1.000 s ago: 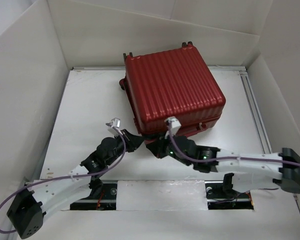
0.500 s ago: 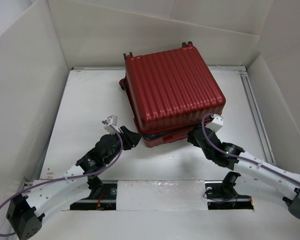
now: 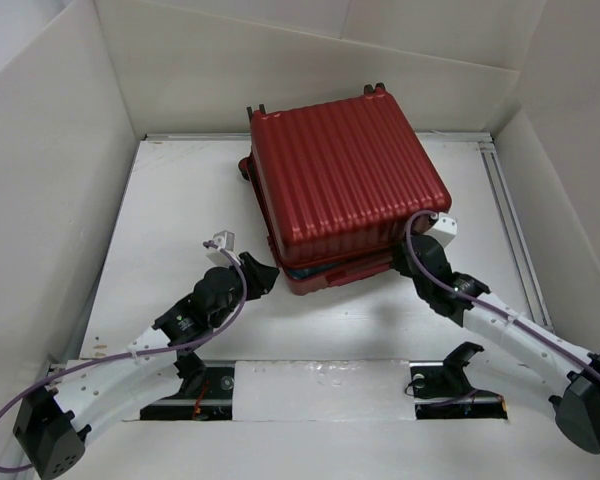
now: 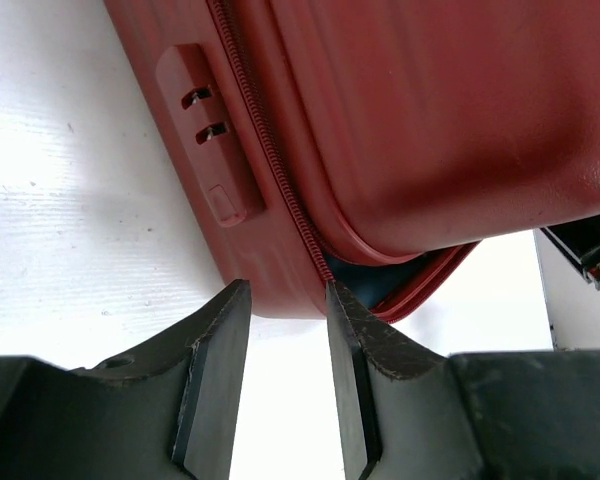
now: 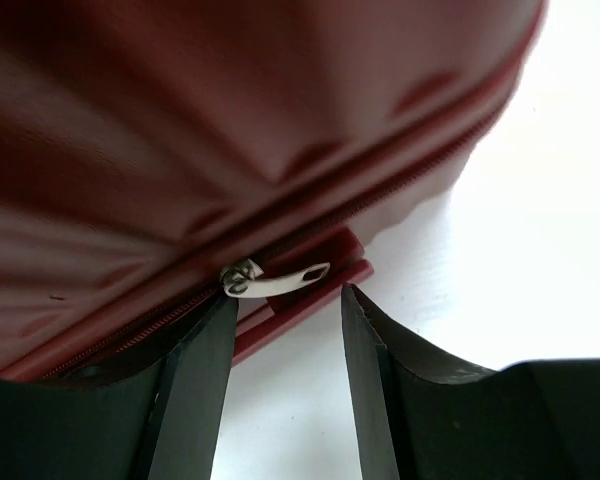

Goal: Pack the luggage

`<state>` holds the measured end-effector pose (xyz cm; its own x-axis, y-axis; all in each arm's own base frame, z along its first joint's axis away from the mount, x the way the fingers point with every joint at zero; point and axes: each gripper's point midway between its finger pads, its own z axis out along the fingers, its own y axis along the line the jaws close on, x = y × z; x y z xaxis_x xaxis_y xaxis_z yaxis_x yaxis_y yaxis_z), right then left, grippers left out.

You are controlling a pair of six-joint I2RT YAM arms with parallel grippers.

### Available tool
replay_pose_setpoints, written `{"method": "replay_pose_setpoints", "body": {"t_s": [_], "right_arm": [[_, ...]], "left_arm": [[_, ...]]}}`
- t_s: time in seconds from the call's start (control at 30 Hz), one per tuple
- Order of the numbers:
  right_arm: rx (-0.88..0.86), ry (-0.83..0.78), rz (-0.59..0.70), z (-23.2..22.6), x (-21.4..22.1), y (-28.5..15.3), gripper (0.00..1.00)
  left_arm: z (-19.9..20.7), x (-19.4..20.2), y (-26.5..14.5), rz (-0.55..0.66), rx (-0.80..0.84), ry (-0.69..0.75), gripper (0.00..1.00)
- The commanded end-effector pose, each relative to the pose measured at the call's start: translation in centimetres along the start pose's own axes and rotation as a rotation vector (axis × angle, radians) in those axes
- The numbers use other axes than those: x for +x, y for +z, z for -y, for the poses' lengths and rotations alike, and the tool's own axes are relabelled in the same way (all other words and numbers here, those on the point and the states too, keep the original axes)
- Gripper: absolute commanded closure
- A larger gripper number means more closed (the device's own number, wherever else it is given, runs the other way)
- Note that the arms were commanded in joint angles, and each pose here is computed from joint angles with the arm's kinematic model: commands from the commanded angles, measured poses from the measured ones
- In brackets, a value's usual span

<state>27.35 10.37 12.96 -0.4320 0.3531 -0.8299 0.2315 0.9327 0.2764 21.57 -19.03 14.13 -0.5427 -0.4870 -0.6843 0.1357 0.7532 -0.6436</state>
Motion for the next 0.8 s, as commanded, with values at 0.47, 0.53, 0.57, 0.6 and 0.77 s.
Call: {"method": "replay_pose_setpoints", "body": {"t_s": [0.47, 0.53, 0.57, 0.6, 0.77], "right_arm": [[-0.34, -0.196, 0.128, -6.6, -5.2, 0.5, 0.59], [-0.373, -0.219, 0.129, -7.1, -5.1, 0.3, 0.4], [-0.389, -0.215, 0.137, -7.3, -5.4, -0.1, 0.34], [-0.413, -0.227, 0.128, -7.3, -4.7, -0.2, 0.31], [-0.574, -0.239, 0.173, -9.2, -5.1, -2.4, 0.33]], "left_arm": [[0.9, -0.1, 0.2, 0.003, 0.055, 0.003, 0.74], [1.1, -0.3, 0.1, 0.009, 0.061, 0.001, 0.75], [0.9, -0.1, 0.0, 0.009, 0.061, 0.001, 0.75], [0.9, -0.1, 0.0, 0.009, 0.061, 0.001, 0.75], [1.0, -1.2, -0.6, 0.059, 0.072, -0.011, 0.78]]}}
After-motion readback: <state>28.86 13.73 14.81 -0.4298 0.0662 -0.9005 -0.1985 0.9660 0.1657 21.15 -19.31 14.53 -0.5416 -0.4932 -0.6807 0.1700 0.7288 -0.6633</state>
